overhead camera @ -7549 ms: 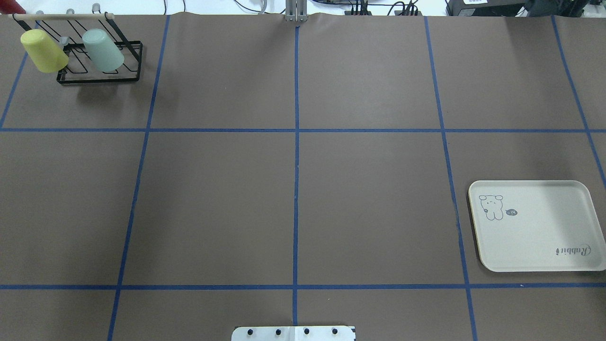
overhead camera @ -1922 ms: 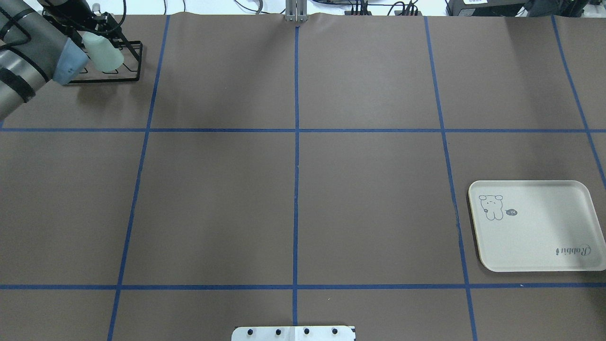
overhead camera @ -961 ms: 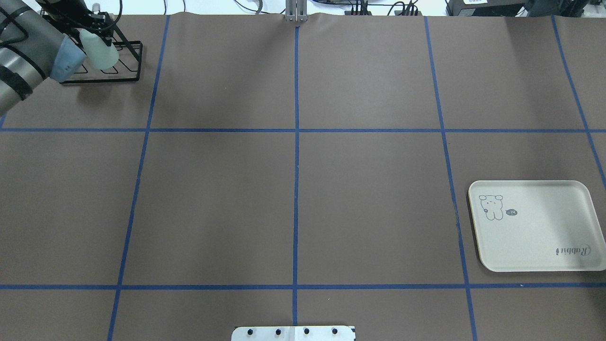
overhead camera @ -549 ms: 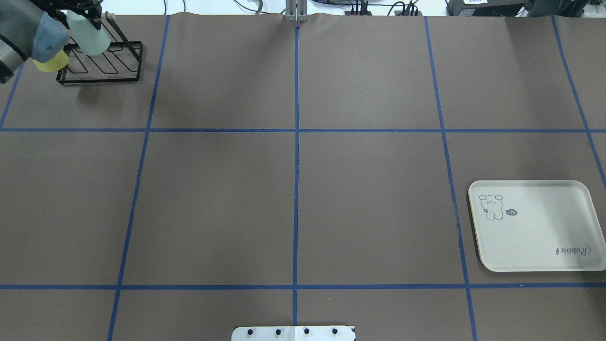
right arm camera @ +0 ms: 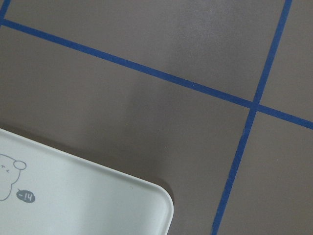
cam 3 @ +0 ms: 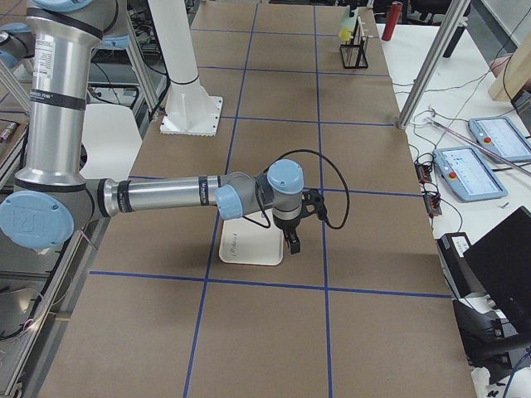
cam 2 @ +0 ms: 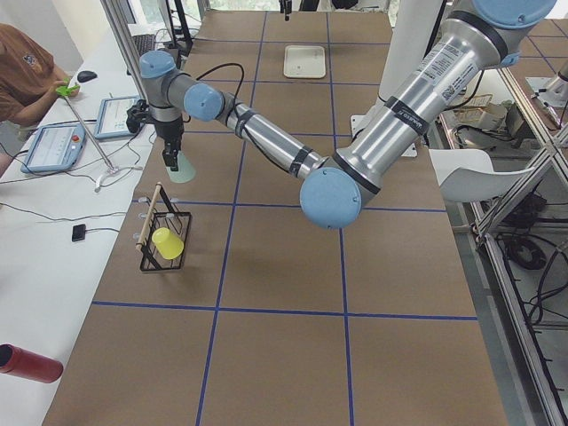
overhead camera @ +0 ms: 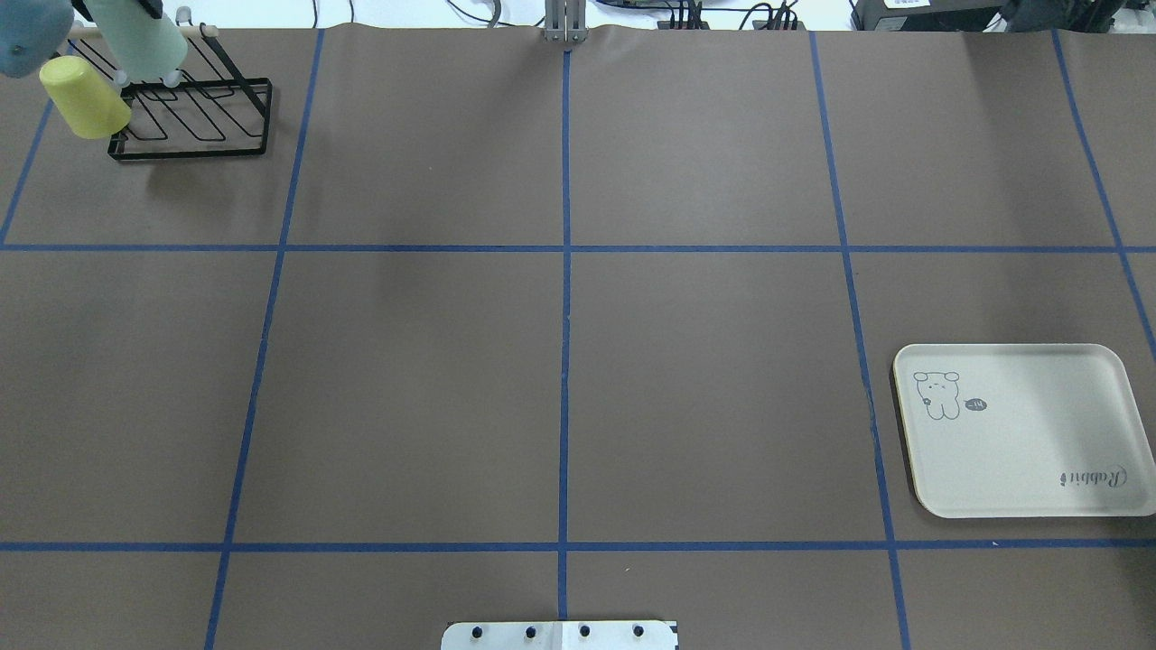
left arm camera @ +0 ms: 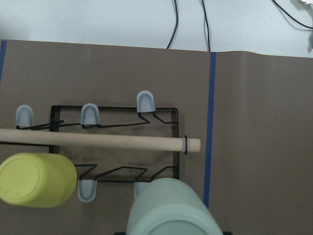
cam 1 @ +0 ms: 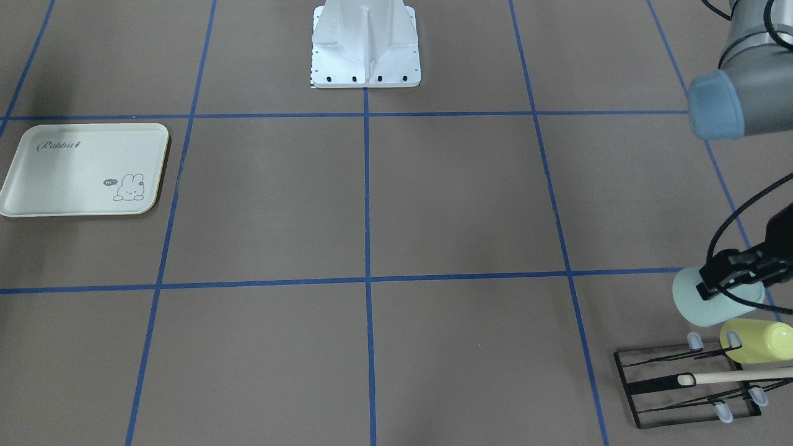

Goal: Left arm grabs green cup and hands to right arm on tray

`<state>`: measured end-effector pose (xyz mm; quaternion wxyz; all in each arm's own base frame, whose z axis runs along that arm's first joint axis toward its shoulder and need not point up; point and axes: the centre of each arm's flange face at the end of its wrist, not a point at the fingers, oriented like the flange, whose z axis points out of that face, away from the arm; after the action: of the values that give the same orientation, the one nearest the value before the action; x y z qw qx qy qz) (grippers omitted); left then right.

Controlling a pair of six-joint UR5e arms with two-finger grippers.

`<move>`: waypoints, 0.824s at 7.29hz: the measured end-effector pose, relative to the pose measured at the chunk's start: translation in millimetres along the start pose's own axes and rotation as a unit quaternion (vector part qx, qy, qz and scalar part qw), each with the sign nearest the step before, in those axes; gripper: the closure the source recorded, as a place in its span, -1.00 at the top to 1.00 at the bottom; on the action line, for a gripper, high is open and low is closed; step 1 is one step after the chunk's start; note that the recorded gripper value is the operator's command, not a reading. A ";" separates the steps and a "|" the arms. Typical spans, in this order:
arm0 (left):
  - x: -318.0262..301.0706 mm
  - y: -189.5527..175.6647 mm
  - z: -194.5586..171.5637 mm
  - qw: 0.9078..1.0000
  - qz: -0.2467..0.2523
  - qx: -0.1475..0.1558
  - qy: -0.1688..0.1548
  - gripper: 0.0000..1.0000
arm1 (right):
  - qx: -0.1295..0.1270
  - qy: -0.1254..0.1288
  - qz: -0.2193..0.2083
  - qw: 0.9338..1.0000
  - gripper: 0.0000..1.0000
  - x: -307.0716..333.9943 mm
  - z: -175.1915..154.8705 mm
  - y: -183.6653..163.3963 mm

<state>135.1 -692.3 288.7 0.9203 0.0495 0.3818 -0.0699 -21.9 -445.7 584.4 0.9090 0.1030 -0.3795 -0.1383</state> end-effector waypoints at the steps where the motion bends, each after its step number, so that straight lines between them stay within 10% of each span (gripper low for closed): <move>1: 17.4 21.0 -21.8 1.000 -0.027 -0.005 0.011 -1.00 | 0.004 -0.002 -0.001 1.000 0.99 -3.6 -1.6 -6.2; 4: 129.3 109.4 -40.2 0.983 -0.141 -0.044 0.105 -1.00 | 0.048 -0.024 0.002 0.999 0.98 -38.0 -2.8 -39.3; 6: 203.5 166.1 -37.7 0.956 -0.208 -0.073 0.192 -1.00 | 0.085 -0.057 0.027 0.994 0.98 -83.3 3.3 -69.1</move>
<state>278.7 -541.7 124.0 0.7956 -0.0861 0.5576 -0.2206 -92.4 -483.5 511.4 0.8770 0.1617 -0.4441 -0.0867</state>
